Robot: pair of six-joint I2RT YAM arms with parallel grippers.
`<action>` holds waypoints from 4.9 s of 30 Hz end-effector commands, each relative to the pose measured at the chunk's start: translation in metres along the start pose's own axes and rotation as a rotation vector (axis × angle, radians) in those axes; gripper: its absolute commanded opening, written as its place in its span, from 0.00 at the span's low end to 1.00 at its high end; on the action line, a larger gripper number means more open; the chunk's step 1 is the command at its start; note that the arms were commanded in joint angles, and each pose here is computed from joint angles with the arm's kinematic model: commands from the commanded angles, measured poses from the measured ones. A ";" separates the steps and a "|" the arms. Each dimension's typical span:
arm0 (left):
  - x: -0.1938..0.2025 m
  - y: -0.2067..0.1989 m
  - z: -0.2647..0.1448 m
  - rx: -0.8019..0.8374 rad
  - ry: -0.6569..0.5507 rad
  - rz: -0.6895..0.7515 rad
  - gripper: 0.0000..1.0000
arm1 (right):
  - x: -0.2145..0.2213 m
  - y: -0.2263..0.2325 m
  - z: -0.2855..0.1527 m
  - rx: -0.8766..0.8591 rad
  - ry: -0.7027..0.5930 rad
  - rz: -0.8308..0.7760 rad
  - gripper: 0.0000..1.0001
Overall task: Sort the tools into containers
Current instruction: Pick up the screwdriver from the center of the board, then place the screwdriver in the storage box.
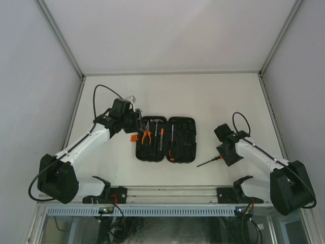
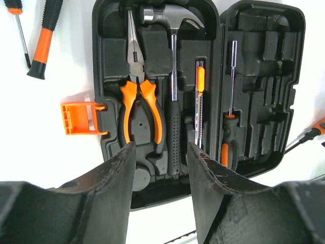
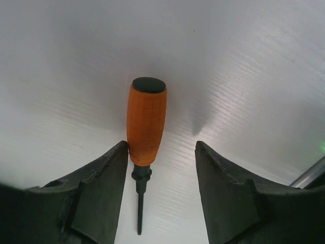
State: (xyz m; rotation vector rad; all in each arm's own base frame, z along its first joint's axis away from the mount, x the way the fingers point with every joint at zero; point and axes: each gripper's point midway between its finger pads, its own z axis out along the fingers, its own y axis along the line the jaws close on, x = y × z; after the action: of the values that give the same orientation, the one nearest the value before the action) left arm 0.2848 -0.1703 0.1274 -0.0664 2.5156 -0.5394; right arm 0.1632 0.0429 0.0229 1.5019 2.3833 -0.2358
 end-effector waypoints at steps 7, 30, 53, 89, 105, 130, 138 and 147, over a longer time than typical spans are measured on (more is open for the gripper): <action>-0.022 -0.012 -0.010 0.041 -0.061 0.021 0.49 | -0.002 0.012 0.016 -0.004 -0.012 0.019 0.45; -0.020 0.012 -0.002 -0.047 -0.057 -0.077 0.49 | -0.034 0.071 -0.004 -0.365 -0.073 -0.279 0.00; 0.005 0.044 0.036 -0.051 -0.025 -0.212 0.62 | -0.033 0.167 -0.145 -1.034 -0.252 -0.730 0.00; 0.032 0.000 0.032 -0.024 -0.016 -0.129 0.62 | 0.054 0.262 -0.146 -1.017 -0.096 -1.296 0.00; 0.024 0.004 0.021 -0.042 -0.054 -0.120 0.62 | 0.063 0.280 -0.098 -0.843 -0.080 -1.356 0.02; 0.030 0.005 0.023 -0.033 -0.040 -0.114 0.62 | 0.069 0.291 -0.053 -0.691 -0.059 -1.369 0.26; 0.031 0.004 0.024 -0.027 -0.030 -0.108 0.62 | 0.058 0.291 -0.055 -0.655 -0.100 -1.331 0.40; 0.030 0.003 0.025 -0.024 -0.031 -0.109 0.62 | 0.052 0.291 -0.070 -0.685 -0.104 -1.299 0.41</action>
State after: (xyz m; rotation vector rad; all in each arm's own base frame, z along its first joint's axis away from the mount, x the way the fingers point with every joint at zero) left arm 0.2663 -0.1770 0.0795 -0.2401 2.5418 -0.5063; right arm 0.3783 0.2316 0.0410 -0.4806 2.6344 0.1967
